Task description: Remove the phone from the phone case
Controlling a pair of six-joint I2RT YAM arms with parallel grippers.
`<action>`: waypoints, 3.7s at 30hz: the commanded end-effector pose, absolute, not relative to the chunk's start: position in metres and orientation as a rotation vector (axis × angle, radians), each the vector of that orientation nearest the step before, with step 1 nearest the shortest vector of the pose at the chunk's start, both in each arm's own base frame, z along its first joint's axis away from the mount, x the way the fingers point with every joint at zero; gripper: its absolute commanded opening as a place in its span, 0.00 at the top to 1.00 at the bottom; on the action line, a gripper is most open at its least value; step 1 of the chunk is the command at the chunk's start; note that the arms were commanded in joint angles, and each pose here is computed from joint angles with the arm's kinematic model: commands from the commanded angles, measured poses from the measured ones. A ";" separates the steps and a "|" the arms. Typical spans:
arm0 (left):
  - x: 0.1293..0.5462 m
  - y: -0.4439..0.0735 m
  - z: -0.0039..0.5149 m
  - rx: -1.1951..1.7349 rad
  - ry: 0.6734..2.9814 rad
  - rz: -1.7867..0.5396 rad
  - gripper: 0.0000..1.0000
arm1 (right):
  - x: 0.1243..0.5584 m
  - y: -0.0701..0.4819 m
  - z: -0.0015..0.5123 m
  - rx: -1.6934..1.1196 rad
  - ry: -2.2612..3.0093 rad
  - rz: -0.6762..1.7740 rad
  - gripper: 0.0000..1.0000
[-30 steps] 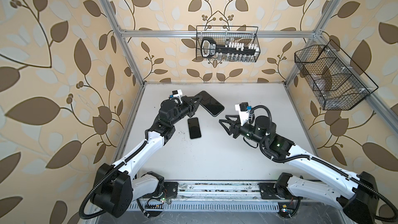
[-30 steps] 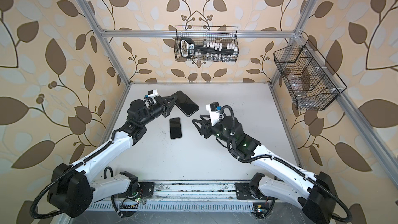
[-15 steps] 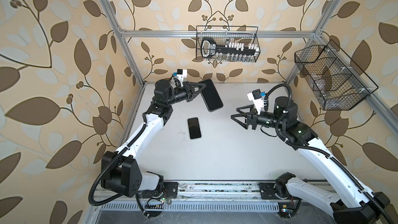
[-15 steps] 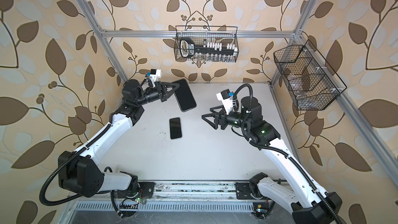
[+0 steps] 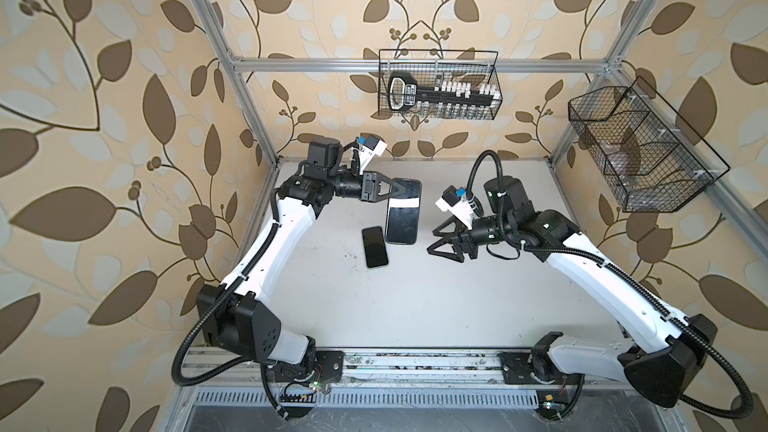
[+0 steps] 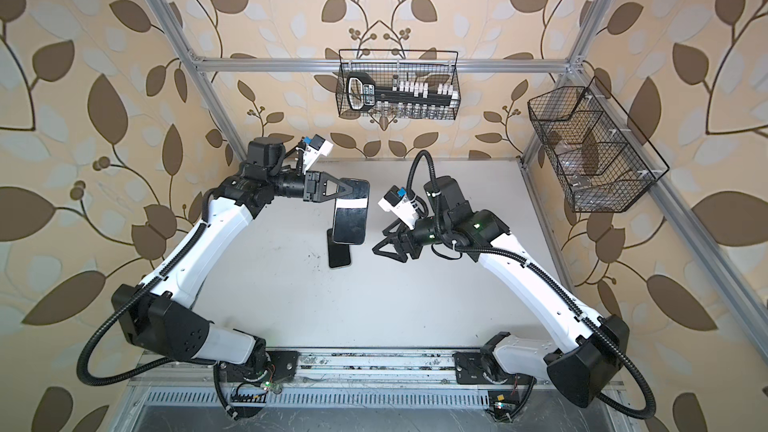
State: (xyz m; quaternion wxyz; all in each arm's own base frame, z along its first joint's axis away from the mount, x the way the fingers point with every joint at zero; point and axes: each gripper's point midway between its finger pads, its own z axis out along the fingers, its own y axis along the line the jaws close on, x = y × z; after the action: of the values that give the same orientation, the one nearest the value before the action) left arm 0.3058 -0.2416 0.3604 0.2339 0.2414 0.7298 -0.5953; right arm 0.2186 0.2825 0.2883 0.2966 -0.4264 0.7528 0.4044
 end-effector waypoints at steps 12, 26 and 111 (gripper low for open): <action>0.281 -0.241 0.376 0.815 1.885 -1.753 1.00 | 0.226 0.299 0.274 -1.251 2.006 0.931 0.35; 0.268 -0.245 0.377 0.854 1.863 -1.791 1.00 | 0.220 0.318 0.277 -1.343 1.964 1.023 0.43; 0.346 -0.220 0.403 -0.316 1.771 -1.826 1.00 | 0.230 0.251 0.332 -0.354 1.809 1.364 0.01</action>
State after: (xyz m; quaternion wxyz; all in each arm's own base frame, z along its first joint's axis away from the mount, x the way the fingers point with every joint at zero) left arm 0.3540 -0.2311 0.3445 0.2252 -0.1096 0.7235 -0.6432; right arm 0.2286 0.2539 0.3184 0.4122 -0.1892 0.7344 0.5050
